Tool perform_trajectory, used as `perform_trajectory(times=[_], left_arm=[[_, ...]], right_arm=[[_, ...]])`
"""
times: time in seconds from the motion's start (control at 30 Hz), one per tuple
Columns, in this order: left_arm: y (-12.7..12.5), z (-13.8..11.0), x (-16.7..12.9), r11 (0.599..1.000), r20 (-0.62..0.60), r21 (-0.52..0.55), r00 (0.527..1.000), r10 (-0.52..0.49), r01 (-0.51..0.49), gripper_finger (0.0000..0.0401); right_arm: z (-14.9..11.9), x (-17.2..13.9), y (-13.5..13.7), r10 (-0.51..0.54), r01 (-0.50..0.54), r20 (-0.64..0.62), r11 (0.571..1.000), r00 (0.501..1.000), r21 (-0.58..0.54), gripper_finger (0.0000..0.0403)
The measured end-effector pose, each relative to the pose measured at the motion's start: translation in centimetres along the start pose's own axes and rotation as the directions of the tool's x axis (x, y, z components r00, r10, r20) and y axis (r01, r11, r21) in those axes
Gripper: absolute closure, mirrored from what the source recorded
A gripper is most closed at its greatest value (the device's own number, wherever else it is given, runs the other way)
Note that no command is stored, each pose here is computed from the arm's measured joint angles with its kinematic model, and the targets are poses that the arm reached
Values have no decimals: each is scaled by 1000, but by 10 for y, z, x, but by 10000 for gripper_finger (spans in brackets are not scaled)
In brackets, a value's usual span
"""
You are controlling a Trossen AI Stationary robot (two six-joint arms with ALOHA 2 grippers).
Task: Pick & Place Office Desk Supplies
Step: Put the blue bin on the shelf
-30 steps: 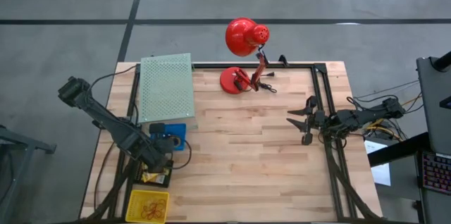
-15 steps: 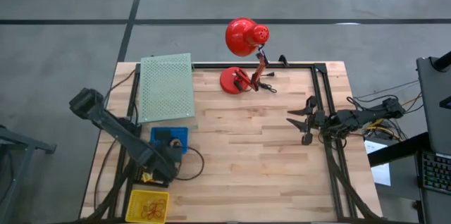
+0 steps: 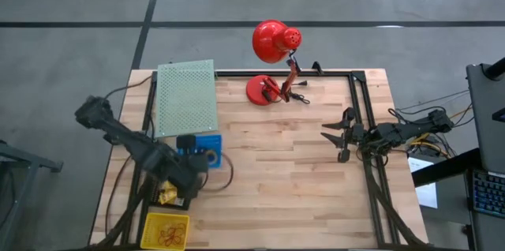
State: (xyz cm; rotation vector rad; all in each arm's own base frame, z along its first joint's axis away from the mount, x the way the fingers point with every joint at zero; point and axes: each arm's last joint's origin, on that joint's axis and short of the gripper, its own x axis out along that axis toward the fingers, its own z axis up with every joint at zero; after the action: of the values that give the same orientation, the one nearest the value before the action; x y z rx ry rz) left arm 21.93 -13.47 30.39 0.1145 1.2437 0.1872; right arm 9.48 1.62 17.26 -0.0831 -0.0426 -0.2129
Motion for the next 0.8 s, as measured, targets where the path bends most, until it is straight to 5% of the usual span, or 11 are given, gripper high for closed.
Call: perform_trajectory(times=[0.2,0.53,0.8], left_arm=[[50,12,-19,999,46,-44,999,7,-5,388],[153,-9,-58,963,64,-259,993,96,-76,387],[165,-7,-53,972,39,-227,996,74,-63,387]], right_arm=[[0,0,0,0,0,0,1000,1000,0,275],[0,0,0,0,0,0,1000,1000,0,275],[0,0,0,0,0,0,1000,1000,0,275]])
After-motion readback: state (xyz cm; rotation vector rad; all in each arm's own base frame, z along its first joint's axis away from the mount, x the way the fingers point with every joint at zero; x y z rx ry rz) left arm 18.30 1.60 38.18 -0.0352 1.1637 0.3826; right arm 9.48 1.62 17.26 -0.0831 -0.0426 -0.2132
